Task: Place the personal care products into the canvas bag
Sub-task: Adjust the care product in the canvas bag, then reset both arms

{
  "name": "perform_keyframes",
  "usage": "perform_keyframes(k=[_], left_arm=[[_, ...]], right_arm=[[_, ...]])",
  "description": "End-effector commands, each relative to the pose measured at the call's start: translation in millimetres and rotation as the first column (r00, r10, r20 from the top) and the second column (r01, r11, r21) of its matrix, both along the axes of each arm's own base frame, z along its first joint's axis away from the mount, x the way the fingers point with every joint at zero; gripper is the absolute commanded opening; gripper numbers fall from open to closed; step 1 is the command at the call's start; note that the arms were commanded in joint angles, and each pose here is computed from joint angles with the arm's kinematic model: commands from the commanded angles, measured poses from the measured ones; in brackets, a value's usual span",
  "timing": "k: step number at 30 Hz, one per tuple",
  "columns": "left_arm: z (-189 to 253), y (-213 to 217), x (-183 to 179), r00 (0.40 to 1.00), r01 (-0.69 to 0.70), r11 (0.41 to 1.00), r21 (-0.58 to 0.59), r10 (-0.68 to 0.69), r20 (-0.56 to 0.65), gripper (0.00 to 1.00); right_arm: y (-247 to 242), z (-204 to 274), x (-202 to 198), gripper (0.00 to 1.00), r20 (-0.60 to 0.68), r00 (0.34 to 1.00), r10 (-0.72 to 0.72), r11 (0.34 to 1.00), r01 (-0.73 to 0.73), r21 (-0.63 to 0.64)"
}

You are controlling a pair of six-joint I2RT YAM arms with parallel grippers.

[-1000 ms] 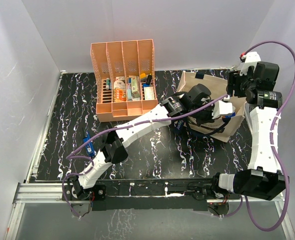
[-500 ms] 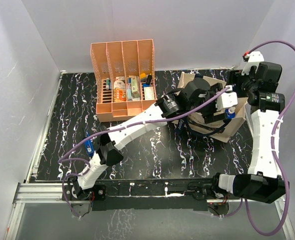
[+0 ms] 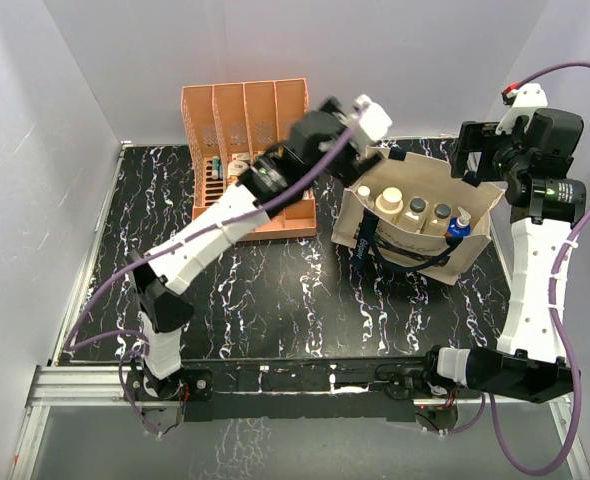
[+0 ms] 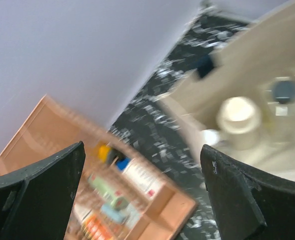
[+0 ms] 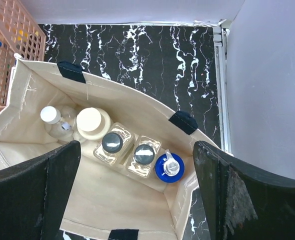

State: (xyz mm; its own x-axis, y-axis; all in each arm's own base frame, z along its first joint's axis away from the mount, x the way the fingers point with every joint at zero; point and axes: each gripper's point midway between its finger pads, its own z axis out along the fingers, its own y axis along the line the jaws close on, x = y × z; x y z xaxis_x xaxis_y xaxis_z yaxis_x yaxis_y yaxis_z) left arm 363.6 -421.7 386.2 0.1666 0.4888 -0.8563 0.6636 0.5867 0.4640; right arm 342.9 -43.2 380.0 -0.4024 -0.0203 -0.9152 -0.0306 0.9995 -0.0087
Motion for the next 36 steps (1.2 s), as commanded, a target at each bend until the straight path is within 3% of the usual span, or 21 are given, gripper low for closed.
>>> perform_keyframes(k=[1,9,17,22,36], left_arm=[[37,115,53,0.947,-0.320,0.940,-0.121,0.319,-0.030,0.97],[44,248,79,0.866,-0.499,0.844,-0.199,0.476,-0.152,0.97],[48,344,86,0.778,-0.628,0.746,-0.222,0.610,-0.151,0.97],[59,365,87,0.761,-0.645,0.714,-0.275,0.633,-0.142,0.97],[28,361,45,0.811,-0.586,0.773,-0.245,0.553,-0.194,0.97]], right_arm=[[-2,46,-5,0.98,0.153,0.988,-0.026,0.999,0.029,-0.014],[11,78,-31,0.98,0.376,0.927,-0.001,1.000,0.010,-0.022],[8,70,-19,0.98,0.346,0.938,-0.015,1.000,0.015,0.003],[4,67,-12,0.98,0.314,0.949,-0.006,0.999,0.017,-0.032],[-7,65,-15,0.98,0.358,0.934,-0.017,0.991,0.064,-0.119]])
